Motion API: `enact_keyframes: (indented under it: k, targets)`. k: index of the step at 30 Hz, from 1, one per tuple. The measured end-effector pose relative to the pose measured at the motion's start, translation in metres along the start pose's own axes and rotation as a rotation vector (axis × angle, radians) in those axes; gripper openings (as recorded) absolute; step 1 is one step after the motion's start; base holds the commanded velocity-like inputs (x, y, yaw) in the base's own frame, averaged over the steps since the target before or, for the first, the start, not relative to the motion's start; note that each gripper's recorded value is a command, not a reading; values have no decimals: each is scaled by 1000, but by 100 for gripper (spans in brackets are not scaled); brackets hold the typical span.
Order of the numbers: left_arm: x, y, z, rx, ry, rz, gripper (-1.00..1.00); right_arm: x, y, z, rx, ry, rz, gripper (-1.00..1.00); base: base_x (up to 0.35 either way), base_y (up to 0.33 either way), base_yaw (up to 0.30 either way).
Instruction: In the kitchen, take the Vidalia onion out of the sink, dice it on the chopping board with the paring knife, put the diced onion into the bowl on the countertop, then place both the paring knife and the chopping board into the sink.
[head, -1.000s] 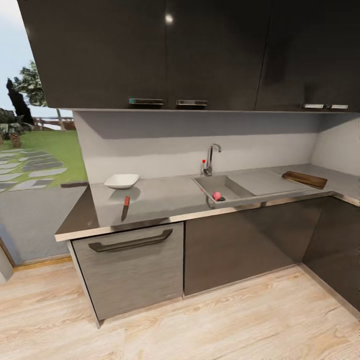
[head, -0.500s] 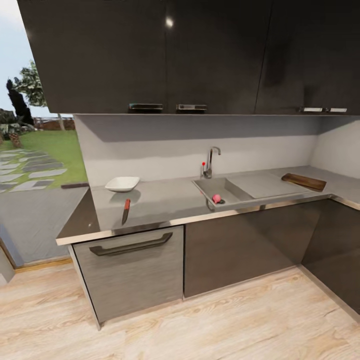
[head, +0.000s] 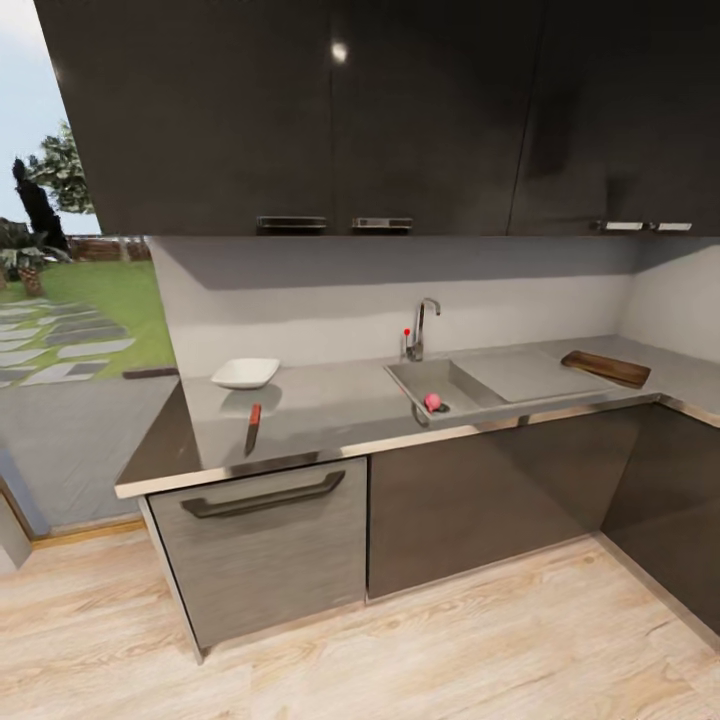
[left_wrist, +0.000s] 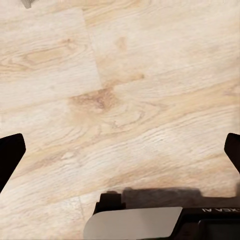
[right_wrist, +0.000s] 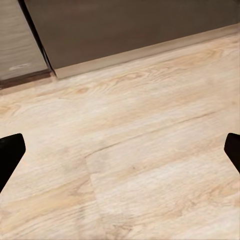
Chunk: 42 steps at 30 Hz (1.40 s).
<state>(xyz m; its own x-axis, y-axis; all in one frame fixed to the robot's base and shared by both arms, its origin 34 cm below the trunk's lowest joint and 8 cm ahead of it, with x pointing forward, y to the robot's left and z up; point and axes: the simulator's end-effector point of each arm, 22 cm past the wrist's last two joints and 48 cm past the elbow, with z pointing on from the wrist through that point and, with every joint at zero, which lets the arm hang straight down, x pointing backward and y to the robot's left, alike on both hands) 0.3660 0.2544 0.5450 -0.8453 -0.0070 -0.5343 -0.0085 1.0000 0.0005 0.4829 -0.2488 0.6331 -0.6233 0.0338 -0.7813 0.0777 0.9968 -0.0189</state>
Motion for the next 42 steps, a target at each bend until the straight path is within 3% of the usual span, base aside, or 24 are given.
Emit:
enact_keyframes:
  k: [32,42]
  targets:
    - [-21,-1,-40,1,0,-1,100,-32,-1,-31,1,1,0,100,0,0,-277]
    - [-26,0,-51,0,0,0,100,-41,-1,-40,-1,1,0,100,0,0,-50]
